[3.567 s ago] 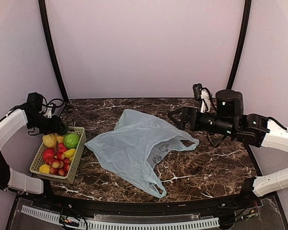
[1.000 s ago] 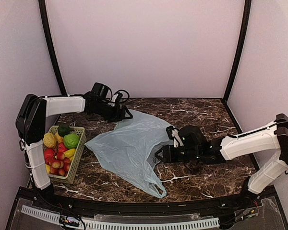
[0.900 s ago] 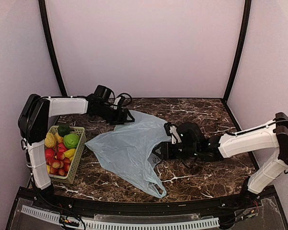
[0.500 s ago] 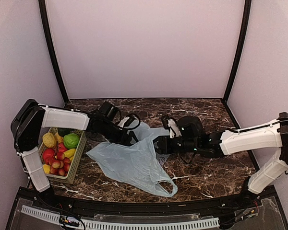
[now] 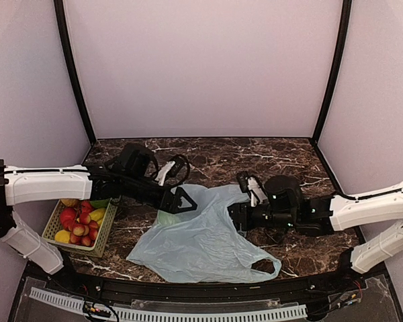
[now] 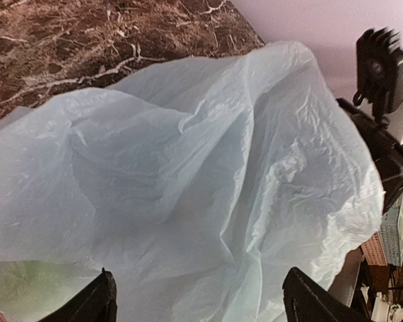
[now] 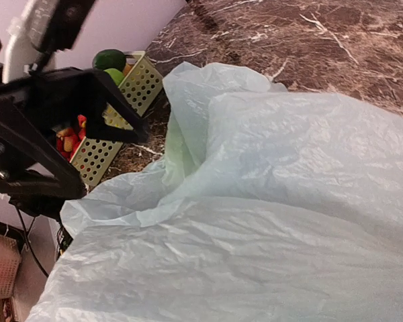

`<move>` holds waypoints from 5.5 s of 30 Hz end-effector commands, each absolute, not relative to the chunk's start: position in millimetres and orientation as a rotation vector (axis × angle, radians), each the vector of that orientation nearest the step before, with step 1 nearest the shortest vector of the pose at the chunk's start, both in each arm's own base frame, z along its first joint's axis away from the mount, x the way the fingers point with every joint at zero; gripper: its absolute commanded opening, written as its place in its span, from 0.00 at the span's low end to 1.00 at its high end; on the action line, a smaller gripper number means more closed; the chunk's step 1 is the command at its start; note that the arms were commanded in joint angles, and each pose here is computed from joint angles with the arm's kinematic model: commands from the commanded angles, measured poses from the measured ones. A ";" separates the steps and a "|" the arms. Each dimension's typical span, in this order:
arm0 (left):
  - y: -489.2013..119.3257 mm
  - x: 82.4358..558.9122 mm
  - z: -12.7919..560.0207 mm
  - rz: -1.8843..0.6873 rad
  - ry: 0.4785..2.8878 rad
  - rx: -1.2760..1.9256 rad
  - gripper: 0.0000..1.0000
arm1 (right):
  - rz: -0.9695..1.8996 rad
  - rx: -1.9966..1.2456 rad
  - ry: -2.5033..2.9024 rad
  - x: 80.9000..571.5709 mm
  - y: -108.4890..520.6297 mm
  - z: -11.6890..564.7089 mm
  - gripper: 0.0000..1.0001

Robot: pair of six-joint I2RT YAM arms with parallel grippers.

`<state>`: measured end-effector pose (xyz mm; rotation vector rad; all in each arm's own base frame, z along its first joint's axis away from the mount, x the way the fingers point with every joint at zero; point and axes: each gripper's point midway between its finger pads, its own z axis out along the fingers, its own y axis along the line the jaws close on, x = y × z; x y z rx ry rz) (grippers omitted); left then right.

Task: Untie the knot of the plastic bag and take out the fruit

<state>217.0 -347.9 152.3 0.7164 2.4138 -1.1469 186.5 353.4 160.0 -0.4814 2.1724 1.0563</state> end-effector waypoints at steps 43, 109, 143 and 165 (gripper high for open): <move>-316.1 283.8 53.4 -0.973 2.627 0.404 0.32 | 1.209 -0.320 2.239 214.8 362.0 102.8 0.55; -294.1 180.6 52.8 -1.196 2.609 0.164 0.04 | 1.527 -0.820 2.383 132.7 456.8 81.0 0.73; -292.8 195.3 72.1 -1.093 2.536 0.216 0.01 | 1.383 -0.652 2.395 157.6 439.3 79.8 0.27; -219.9 247.3 86.5 -0.904 2.480 0.122 0.01 | 1.107 -0.353 2.259 191.8 305.8 137.8 0.29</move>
